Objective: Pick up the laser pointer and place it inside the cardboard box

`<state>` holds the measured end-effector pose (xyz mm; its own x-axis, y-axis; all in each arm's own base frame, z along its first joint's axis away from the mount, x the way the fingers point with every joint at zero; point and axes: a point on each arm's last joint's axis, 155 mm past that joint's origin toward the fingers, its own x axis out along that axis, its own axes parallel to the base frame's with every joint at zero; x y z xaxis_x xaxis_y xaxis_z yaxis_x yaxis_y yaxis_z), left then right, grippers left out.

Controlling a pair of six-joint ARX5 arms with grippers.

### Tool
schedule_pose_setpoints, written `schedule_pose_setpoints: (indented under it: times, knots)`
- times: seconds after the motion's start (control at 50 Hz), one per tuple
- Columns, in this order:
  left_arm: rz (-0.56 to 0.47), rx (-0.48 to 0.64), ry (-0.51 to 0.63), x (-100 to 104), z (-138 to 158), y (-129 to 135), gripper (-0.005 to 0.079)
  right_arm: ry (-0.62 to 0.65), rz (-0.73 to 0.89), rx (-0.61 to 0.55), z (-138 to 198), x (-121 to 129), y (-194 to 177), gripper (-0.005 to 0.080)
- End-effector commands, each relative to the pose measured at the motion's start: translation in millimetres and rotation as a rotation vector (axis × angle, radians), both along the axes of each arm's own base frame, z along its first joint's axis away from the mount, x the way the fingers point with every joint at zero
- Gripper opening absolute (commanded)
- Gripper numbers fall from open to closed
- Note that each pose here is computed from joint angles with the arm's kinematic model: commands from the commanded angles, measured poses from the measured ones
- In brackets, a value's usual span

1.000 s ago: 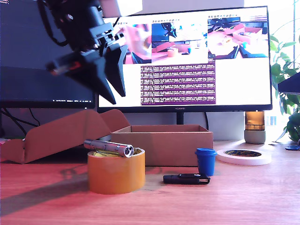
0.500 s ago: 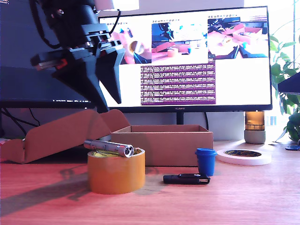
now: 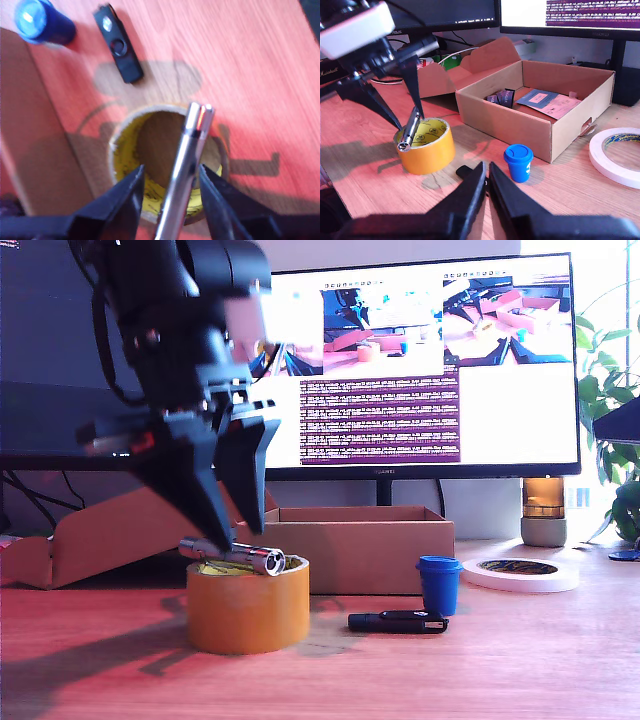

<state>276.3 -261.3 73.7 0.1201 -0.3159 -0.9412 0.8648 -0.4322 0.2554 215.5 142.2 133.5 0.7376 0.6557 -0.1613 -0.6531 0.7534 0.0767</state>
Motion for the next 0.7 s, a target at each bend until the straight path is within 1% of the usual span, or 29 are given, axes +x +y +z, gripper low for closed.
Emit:
schedule_pose_setpoints:
  times: [0.0, 0.26, 0.38, 0.54, 0.62, 0.68]
  knots:
    - [-0.005, 0.019, 0.028, -5, -10, 1, 0.0308, 0.007, 0.001, -0.008, -6, 0, 0, -0.0011]
    - [-0.005, 0.025, 0.035, -4, -18, -1, 0.0307, 0.006, 0.002, -0.008, -6, 0, 0, -0.0011]
    - [-0.005, 0.039, 0.053, -4, -27, 0, 0.0307, 0.007, 0.001, -0.008, -6, 0, 0, -0.0011]
    - [-0.005, 0.030, 0.042, -1, -27, -3, 0.0306, 0.006, 0.002, -0.008, -6, 0, 0, -0.0011]
    - [-0.005, 0.030, 0.041, -1, -27, -3, 0.0300, 0.007, 0.002, -0.008, -6, 0, 0, -0.0011]
    - [-0.005, 0.031, 0.044, -1, -27, -3, 0.0274, 0.007, 0.002, -0.008, -6, 0, 0, -0.0011]
